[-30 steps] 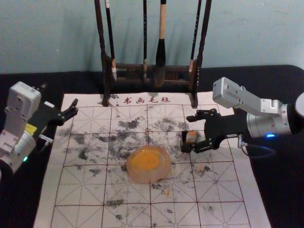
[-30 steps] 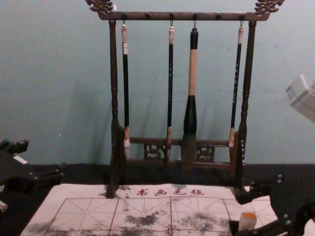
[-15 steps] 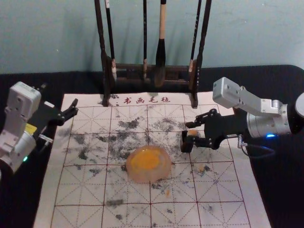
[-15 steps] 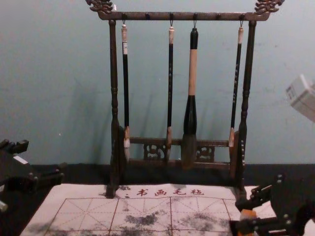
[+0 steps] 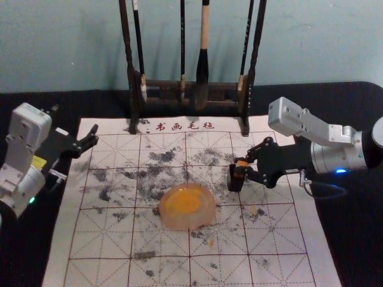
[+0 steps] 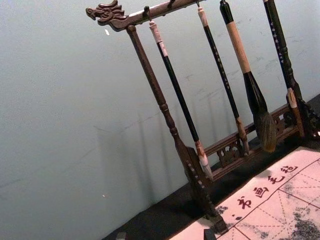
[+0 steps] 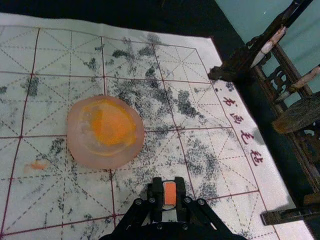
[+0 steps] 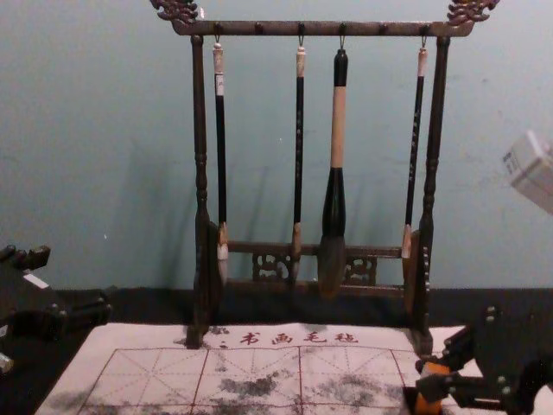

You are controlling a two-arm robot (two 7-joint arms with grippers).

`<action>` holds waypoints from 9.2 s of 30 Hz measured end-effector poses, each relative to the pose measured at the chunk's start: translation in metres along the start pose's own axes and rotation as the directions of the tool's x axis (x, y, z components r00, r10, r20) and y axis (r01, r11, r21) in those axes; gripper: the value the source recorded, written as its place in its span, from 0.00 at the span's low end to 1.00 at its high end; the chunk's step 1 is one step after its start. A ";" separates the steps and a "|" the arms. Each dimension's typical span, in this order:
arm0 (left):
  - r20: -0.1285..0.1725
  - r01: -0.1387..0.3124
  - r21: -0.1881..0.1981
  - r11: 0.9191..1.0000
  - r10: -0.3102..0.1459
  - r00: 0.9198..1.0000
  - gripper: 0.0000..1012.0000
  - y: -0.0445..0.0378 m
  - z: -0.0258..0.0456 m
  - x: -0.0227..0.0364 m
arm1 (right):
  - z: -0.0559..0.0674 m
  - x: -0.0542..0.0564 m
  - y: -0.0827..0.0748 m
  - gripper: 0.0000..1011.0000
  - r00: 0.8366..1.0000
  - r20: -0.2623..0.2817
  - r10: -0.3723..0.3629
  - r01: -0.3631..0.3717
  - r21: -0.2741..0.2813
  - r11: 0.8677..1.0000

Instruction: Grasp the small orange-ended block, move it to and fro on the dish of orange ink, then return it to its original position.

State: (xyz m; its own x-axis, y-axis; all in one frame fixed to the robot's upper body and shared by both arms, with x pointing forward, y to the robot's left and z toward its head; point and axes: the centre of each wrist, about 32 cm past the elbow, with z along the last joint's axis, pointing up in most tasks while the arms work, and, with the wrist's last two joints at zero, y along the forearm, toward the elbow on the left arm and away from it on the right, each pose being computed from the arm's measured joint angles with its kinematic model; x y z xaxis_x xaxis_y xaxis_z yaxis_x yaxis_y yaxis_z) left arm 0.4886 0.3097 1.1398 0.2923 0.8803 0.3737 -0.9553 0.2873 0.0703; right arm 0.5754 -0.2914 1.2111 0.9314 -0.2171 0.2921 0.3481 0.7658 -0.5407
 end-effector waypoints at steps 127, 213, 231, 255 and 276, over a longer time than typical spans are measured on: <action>0.000 0.000 0.000 1.000 0.000 1.000 0.99 0.0000 0.0000 0.0000 | 0.042 -0.006 0.045 0.14 0.986 0.049 0.157 -0.159 0.041 0.986; 0.000 0.000 0.000 1.000 0.000 1.000 0.99 0.0000 0.0000 0.0000 | 0.056 -0.001 0.068 0.14 0.983 0.078 0.165 -0.169 0.052 0.984; 0.000 0.000 0.000 1.000 0.000 1.000 0.99 0.0000 0.0000 0.0000 | 0.049 -0.003 0.053 0.14 0.985 0.079 0.152 -0.155 0.029 0.988; 0.000 0.000 0.000 1.000 0.000 1.000 0.99 0.0000 0.0000 0.0000 | 0.050 -0.018 0.044 0.14 0.975 0.104 0.197 -0.201 0.033 0.979; 0.000 0.000 0.000 1.000 0.000 1.000 0.99 0.0000 0.0000 0.0000 | 0.059 -0.019 0.066 0.14 0.964 0.120 0.236 -0.244 0.055 0.968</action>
State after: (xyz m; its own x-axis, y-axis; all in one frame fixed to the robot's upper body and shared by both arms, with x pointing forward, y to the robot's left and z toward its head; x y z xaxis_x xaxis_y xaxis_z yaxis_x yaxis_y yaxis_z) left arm 0.4886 0.3097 1.1398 0.2923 0.8803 0.3737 -0.9552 0.2874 0.0703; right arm 0.5745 -0.2014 1.2168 0.9676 0.0435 0.2486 0.1045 0.8275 -0.5517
